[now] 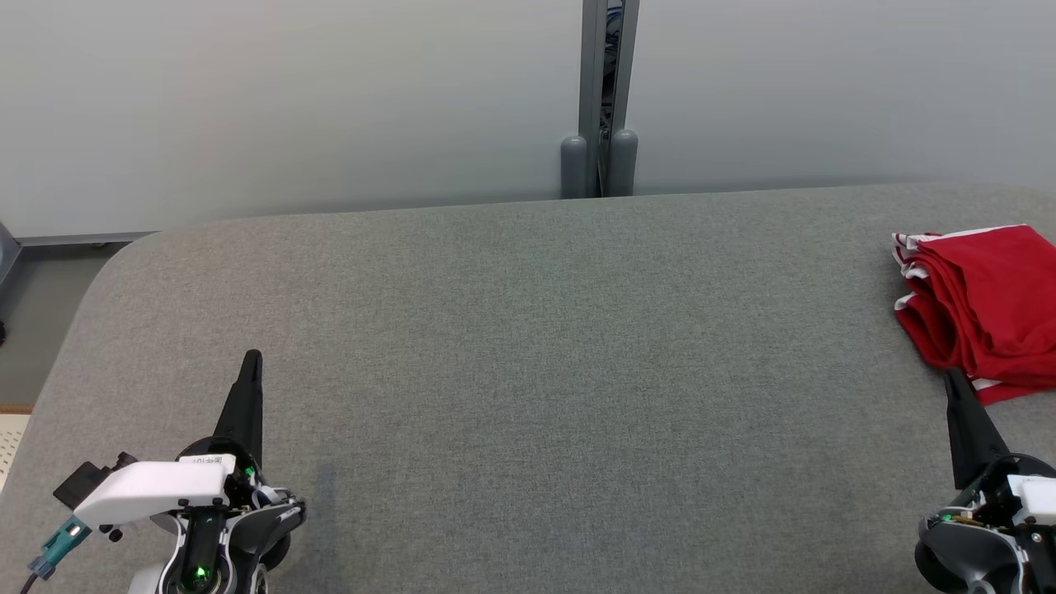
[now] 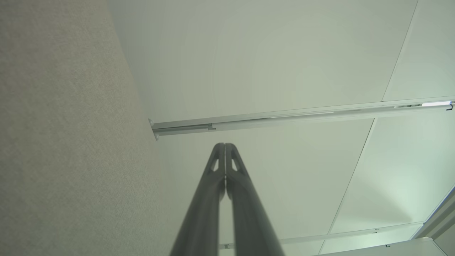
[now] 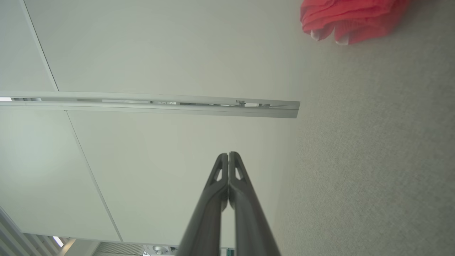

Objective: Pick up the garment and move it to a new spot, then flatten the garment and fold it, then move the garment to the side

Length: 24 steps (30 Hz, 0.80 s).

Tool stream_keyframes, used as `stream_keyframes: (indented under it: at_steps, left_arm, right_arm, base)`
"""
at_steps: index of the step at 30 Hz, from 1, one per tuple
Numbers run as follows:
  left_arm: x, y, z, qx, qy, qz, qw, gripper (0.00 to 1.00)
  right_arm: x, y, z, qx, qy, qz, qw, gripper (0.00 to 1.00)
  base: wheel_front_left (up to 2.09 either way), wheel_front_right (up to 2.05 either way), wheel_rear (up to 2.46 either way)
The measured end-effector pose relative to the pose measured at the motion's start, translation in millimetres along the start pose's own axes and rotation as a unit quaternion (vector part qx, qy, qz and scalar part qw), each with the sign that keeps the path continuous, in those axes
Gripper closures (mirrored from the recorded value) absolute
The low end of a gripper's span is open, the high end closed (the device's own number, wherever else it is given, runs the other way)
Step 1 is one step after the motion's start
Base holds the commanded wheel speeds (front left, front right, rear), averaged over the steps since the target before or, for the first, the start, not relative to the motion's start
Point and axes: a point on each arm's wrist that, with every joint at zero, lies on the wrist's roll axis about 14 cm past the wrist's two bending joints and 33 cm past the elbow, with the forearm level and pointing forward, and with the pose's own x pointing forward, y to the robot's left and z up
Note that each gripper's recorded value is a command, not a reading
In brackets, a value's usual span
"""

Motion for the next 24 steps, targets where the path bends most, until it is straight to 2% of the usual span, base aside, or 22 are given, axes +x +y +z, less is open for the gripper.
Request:
stream_keyframes:
  at_steps: [24]
  left_arm:
    - [0.0, -0.1, 0.2, 0.0, 0.0, 0.0, 1.0, 1.0]
  right_arm:
    - [-0.1, -0.1, 0.1, 0.0, 0.0, 0.0, 1.0, 1.0]
  base:
    - [0.0, 0.0, 0.0]
